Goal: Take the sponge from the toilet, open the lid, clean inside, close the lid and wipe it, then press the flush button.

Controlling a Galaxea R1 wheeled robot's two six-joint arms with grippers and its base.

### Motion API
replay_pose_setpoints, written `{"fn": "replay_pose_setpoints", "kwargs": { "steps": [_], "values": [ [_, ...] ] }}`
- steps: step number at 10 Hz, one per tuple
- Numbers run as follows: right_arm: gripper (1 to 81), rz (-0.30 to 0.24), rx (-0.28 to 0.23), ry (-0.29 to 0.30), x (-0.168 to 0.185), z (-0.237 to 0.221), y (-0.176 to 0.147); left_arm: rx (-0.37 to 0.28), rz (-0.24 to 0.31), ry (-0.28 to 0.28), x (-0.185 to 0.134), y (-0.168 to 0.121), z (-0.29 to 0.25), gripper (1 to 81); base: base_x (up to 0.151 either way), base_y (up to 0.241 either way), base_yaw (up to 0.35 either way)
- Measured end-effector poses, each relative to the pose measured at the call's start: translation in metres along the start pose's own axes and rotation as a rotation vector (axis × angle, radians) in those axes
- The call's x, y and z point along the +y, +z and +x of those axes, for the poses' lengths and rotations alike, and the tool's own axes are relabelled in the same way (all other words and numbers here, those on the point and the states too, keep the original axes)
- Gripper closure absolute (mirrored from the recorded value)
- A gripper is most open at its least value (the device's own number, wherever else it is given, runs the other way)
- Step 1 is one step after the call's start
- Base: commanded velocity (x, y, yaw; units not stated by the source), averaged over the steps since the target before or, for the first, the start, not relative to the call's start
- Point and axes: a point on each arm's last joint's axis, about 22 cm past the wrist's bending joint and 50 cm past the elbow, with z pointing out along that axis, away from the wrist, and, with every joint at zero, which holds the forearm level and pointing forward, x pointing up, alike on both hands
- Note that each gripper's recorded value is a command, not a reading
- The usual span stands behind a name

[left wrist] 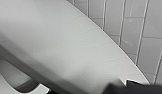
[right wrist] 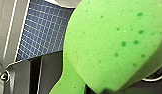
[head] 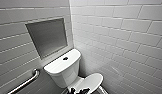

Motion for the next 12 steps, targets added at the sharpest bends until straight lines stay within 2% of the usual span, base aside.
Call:
{"fn": "replay_pose_setpoints", "kwargs": {
  "steps": [5, 11, 12],
  "values": [
    [81.1, 0.004, -0.003, 0.003, -0.003, -0.003, 0.001, 0.108, -0.022, -0.029, 0.013, -0.016, 0.037, 1.0, 0.000, 0.000, 0.000],
    [81.1, 0.010, -0.005, 0.005, -0.009, -0.005, 0.004, 0.097, -0.026, -0.004, 0.012, -0.026, 0.037, 1.0, 0.000, 0.000, 0.000],
    [81.1, 0.014, -0.006, 0.006, -0.012, -0.006, 0.006, 0.102, -0.026, -0.021, 0.012, -0.030, 0.041, 1.0, 0.000, 0.000, 0.000]
  ]
}}
